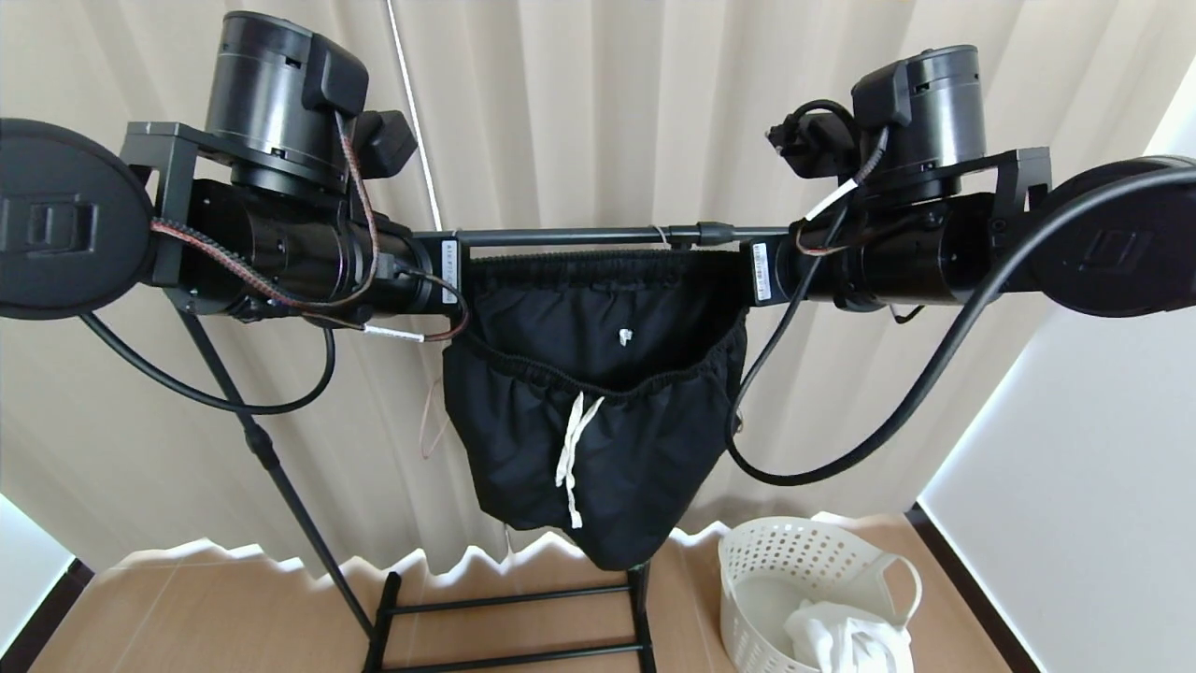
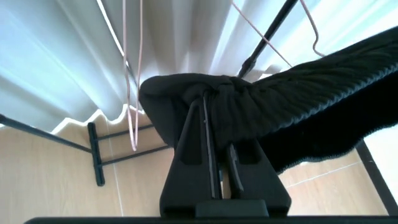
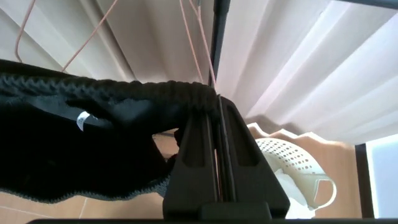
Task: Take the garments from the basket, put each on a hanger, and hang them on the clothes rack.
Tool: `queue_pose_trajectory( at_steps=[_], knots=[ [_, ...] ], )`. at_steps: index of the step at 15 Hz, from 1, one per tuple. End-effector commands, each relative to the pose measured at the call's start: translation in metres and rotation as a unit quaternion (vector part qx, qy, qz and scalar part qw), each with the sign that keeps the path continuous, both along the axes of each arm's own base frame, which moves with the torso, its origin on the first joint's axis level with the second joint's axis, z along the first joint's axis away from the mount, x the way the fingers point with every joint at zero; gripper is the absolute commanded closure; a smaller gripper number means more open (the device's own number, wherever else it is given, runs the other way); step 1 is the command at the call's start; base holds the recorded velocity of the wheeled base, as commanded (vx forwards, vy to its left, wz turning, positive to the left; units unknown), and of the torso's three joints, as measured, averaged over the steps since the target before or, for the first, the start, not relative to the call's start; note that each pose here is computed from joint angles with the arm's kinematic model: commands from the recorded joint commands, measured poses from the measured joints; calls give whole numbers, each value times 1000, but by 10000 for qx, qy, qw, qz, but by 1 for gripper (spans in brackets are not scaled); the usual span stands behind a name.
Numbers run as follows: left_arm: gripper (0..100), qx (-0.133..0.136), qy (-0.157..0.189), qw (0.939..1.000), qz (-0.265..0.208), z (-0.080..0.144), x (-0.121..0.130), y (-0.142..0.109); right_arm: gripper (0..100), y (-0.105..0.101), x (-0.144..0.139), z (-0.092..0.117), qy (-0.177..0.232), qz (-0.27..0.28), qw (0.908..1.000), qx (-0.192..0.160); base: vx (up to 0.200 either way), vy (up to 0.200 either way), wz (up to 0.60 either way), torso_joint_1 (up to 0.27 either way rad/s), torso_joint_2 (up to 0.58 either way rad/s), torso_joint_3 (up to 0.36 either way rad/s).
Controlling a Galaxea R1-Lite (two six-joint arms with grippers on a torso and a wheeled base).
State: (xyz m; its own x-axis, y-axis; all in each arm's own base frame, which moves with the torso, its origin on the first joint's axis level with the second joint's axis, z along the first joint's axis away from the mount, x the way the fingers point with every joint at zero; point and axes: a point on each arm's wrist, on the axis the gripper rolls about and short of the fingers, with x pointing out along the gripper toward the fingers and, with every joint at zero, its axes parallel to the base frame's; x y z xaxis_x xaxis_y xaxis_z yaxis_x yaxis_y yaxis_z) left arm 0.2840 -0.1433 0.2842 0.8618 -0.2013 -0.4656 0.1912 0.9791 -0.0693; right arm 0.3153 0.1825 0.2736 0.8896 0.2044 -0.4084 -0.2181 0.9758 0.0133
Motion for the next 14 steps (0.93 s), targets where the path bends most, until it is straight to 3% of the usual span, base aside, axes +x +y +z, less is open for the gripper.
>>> queue_pose_trajectory(
  at_steps=[1,4,5,6,12,13,14],
  knots=[
    [100,-57,-61,10000,-49,3,2,-1,100,-11,-20,-6,132,58,9997,-213,0,0,0,0,0,0],
    [100,-481,-176,9963,-685,14,13,-11,100,-31,-56,-22,170,989,9907,-919,0,0,0,0,0,0],
    [100,-487,-182,9962,-692,15,13,-11,100,-31,-57,-22,158,1006,9904,-932,0,0,0,0,0,0],
    [100,-624,-315,9938,-866,21,30,-22,100,-31,-79,-37,277,1405,9815,-1269,0,0,0,0,0,0],
    [100,-911,-650,9849,-1323,32,57,-51,100,9,-123,-59,515,2432,9582,-1414,0,0,0,0,0,0],
    [100,-965,-687,9826,-1432,34,58,-55,100,20,-126,-63,602,2532,9564,-1325,0,0,0,0,0,0],
    [100,-1074,-724,9776,-1662,36,61,-58,100,44,-131,-68,700,2612,9578,-976,0,0,0,0,0,0]
  ],
)
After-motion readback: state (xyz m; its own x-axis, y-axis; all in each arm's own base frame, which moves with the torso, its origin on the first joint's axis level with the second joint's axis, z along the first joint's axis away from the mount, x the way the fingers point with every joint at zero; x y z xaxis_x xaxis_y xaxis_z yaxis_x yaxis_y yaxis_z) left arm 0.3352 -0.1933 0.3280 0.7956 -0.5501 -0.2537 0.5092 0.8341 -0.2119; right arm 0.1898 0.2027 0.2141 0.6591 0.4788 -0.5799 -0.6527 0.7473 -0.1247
